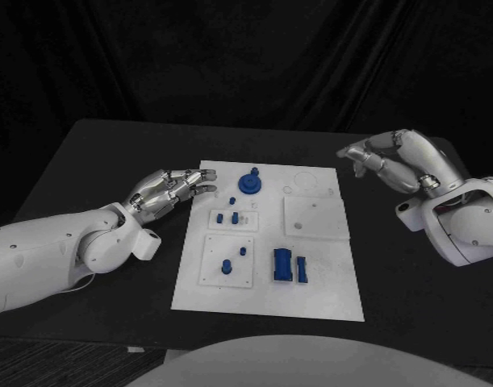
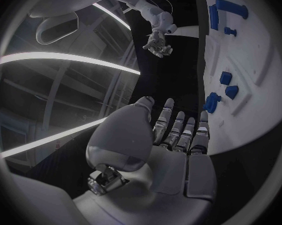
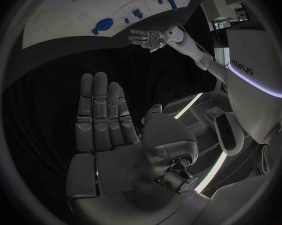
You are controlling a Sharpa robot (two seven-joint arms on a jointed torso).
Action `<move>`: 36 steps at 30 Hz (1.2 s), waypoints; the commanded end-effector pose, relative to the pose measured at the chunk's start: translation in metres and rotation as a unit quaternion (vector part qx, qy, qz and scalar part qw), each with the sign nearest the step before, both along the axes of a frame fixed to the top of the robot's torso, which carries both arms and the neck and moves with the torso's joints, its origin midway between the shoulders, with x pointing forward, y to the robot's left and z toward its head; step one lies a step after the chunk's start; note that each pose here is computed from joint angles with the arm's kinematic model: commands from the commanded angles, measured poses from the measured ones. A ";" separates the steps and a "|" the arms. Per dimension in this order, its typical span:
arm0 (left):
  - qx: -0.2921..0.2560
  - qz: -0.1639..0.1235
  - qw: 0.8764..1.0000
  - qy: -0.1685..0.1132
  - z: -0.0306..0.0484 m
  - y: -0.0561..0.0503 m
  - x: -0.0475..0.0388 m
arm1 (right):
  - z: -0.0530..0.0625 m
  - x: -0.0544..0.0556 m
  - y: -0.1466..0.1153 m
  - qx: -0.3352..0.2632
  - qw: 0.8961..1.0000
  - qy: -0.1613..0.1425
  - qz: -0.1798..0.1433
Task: Assemble the parts on the task board
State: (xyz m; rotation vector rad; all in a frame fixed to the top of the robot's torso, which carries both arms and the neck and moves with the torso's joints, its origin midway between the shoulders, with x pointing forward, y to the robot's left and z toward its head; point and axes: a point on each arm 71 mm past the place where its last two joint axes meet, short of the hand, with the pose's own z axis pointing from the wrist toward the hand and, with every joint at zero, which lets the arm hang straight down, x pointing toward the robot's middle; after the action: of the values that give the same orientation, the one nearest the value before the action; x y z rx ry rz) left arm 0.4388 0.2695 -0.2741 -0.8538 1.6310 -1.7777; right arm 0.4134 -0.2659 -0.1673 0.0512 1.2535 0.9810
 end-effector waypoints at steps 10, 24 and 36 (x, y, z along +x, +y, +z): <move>-0.065 0.060 0.983 -0.162 0.0249 -0.002 0.0025 | -0.024 0.018 -0.019 0.142 0.982 0.123 0.024; 0.031 0.059 0.997 -0.026 0.0013 -0.007 0.0082 | -0.031 0.023 -0.018 0.140 0.981 0.134 0.009; 0.035 0.166 0.985 -0.030 0.0200 -0.037 0.0193 | -0.040 0.040 0.025 0.274 0.941 0.190 -0.058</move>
State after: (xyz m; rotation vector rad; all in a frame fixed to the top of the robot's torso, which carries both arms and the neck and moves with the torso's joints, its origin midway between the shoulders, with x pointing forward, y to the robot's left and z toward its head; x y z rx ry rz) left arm 0.4550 0.2284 -0.2524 -0.8835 1.4679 -1.6298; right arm 0.4507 -0.2336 -0.1998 0.5841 1.2920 1.2987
